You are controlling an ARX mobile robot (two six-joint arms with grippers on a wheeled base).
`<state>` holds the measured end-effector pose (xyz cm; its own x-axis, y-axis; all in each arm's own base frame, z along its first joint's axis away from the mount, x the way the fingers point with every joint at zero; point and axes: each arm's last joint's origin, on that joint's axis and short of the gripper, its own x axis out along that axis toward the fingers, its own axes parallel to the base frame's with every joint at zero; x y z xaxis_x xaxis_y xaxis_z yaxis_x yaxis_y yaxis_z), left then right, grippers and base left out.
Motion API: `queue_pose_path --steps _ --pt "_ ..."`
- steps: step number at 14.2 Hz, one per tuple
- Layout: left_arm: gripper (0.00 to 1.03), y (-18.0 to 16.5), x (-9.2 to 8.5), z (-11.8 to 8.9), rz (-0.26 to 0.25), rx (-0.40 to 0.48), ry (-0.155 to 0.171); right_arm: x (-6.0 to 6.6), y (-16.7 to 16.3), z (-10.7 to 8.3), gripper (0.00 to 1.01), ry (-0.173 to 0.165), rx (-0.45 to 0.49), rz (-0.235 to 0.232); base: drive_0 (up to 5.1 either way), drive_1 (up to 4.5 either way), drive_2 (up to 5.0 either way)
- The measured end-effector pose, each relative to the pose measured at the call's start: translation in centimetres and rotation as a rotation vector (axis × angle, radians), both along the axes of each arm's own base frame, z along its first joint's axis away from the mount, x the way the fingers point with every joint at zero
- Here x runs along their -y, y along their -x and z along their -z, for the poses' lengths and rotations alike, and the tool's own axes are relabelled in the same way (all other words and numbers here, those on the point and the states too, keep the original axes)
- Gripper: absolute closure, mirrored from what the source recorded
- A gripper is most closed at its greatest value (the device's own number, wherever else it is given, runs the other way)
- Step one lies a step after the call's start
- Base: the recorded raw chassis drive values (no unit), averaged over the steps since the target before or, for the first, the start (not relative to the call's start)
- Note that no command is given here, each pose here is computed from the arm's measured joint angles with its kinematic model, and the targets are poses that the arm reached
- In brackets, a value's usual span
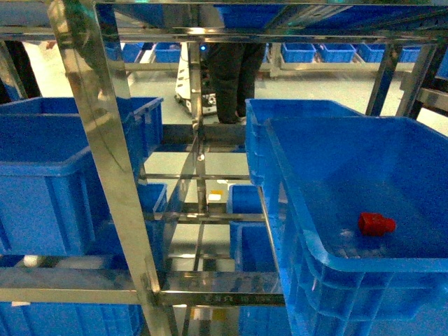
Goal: Pick red block from blue box to shelf
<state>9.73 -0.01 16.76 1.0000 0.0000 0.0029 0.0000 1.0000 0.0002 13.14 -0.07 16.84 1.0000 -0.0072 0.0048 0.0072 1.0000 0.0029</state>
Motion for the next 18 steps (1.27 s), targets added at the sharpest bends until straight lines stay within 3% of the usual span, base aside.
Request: queue_pose_path --steps 13,14,18 --pt "0.05 0.0 0.0 0.0 0.000 0.000 0.000 0.0 2.3 -0.2 0.99 0.000 0.008 0.000 0.0 0.00 0.0" --pt "0.05 0.0 0.0 0.0 0.001 0.000 0.000 0.0 2.8 0.3 0.99 0.000 -0.035 0.000 0.0 0.00 0.0" --pt "0.05 0.0 0.0 0.0 0.000 0.000 0.000 0.0 3.4 0.1 0.99 0.000 0.003 -0.003 0.0 0.00 0.0"
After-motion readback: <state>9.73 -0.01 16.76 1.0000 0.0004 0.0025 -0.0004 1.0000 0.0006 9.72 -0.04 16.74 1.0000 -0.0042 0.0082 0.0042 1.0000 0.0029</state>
